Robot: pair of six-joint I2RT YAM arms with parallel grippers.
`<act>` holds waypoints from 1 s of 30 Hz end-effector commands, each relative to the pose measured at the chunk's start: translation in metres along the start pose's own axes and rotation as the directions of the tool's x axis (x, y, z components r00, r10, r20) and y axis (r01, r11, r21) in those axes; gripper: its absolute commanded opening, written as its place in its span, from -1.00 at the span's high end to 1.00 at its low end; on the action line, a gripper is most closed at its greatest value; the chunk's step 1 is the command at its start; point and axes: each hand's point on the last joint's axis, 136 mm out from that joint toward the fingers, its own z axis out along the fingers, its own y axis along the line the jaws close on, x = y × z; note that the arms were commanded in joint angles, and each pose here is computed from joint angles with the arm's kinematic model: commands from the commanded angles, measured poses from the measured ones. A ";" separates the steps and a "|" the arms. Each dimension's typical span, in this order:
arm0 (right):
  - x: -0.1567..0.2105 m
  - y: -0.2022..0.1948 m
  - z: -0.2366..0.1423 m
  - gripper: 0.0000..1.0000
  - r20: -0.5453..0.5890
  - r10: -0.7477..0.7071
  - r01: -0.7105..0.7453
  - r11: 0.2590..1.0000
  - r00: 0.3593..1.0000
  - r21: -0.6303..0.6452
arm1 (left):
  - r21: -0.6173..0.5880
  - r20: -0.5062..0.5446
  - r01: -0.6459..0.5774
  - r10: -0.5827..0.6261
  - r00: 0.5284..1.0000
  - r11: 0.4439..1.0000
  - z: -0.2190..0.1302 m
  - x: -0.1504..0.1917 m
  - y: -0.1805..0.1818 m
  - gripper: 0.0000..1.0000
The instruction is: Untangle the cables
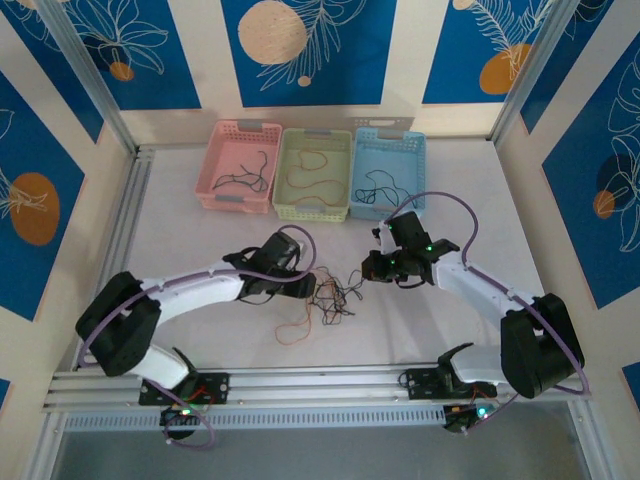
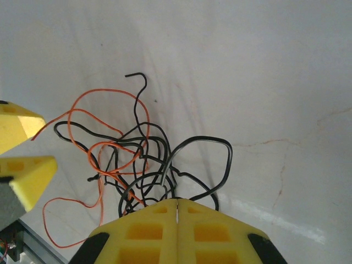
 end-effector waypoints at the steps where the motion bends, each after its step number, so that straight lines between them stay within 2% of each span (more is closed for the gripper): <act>1: 0.007 -0.007 0.004 1.00 -0.016 0.000 0.000 1.000 1.000 0.025 | 0.038 0.070 0.026 -0.029 0.997 0.999 0.000 -0.029 -0.006 -0.13; 4: 0.007 -0.006 0.005 1.00 -0.017 0.000 0.000 1.000 1.000 0.021 | 0.064 0.058 0.049 -0.053 0.997 0.997 0.008 -0.032 -0.006 -0.14; 7: 0.008 -0.007 0.005 1.00 -0.017 0.000 0.000 1.000 1.000 0.025 | 0.098 0.049 0.060 -0.065 0.997 0.993 0.013 -0.038 -0.012 -0.30; 10: 0.008 -0.007 0.005 1.00 -0.017 0.001 -0.001 1.000 1.000 0.025 | 0.125 0.026 0.064 -0.067 0.997 0.990 0.020 -0.046 -0.018 -0.33; 13: 0.009 -0.008 0.005 1.00 -0.017 0.002 -0.001 1.000 1.000 0.029 | 0.126 -0.021 0.059 -0.057 0.998 0.990 0.029 -0.048 -0.020 -0.22; 18: 0.009 -0.009 0.005 1.00 -0.017 0.002 -0.001 0.999 1.000 0.033 | 0.096 -0.097 0.053 -0.044 0.994 0.994 0.040 -0.040 -0.016 -0.13; 24: 0.009 -0.011 0.006 1.00 -0.021 0.000 0.001 0.999 1.000 0.042 | 0.055 -0.126 0.041 -0.034 0.991 0.998 0.037 -0.032 -0.005 0.02; 28: 0.008 -0.013 0.007 1.00 -0.023 0.001 0.000 0.999 1.000 0.048 | 0.059 -0.129 0.039 -0.031 0.991 0.997 0.035 -0.030 -0.003 0.19; 30: 0.008 -0.013 0.007 1.00 -0.023 0.003 -0.002 0.999 1.000 0.050 | 0.067 -0.120 0.041 -0.033 0.992 0.997 0.034 -0.032 -0.003 0.35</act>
